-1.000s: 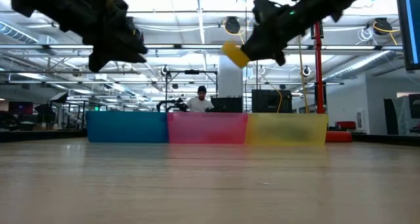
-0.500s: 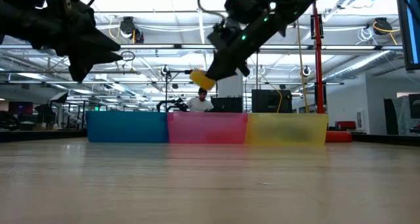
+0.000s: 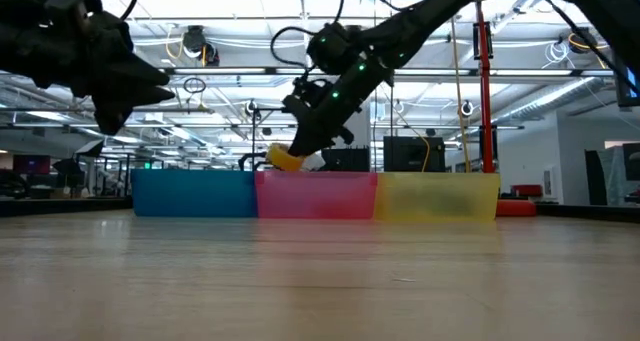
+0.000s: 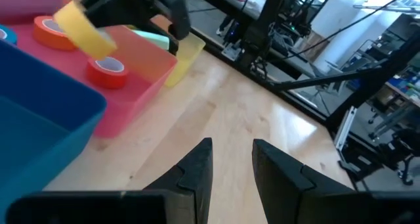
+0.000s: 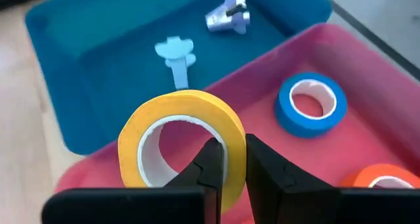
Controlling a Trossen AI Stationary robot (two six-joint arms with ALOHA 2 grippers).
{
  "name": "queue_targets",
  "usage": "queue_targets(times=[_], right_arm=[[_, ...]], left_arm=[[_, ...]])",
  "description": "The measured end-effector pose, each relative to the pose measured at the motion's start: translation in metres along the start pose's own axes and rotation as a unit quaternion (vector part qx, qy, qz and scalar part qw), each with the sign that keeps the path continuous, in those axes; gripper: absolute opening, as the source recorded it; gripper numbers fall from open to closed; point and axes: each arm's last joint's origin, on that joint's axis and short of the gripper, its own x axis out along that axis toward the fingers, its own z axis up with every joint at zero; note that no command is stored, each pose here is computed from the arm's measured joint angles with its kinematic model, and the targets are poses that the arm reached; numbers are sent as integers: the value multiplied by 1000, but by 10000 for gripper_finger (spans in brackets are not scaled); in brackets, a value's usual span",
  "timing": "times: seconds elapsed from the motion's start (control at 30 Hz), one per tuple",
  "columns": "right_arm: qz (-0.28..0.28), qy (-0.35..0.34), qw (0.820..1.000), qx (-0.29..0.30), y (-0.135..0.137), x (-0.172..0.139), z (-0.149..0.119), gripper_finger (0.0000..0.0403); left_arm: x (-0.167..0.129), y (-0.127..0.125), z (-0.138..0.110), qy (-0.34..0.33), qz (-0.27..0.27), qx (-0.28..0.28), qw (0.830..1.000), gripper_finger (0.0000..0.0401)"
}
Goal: Pick and place Stapler, Stapler remover, tape
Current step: Put the yellow tape into the pink bin, then return to Home Position
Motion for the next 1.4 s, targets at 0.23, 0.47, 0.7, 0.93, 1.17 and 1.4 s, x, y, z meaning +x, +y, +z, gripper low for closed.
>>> queue_targets(times=[0.23,0.47,0.7,0.93,1.17,1.4], right_arm=[[-12,69,997,-19,-1,29,-9,31],[-13,89,996,-27,-2,37,-14,31],[-10,90,995,-40,-1,37,-15,86],[-6,89,995,-34,3,37,-15,139],[39,30,998,-48,10,-3,18,150],[88,-11,994,-57,19,-57,45,144]], left_arm=[[0,0,-1,8,-6,1,1000,108],[0,1,-2,15,-1,2,1000,108],[0,1,-3,17,0,3,1000,108],[0,1,-3,19,-3,4,1000,108],[0,1,-3,19,-4,5,1000,108],[0,1,-3,20,-4,17,1000,108]])
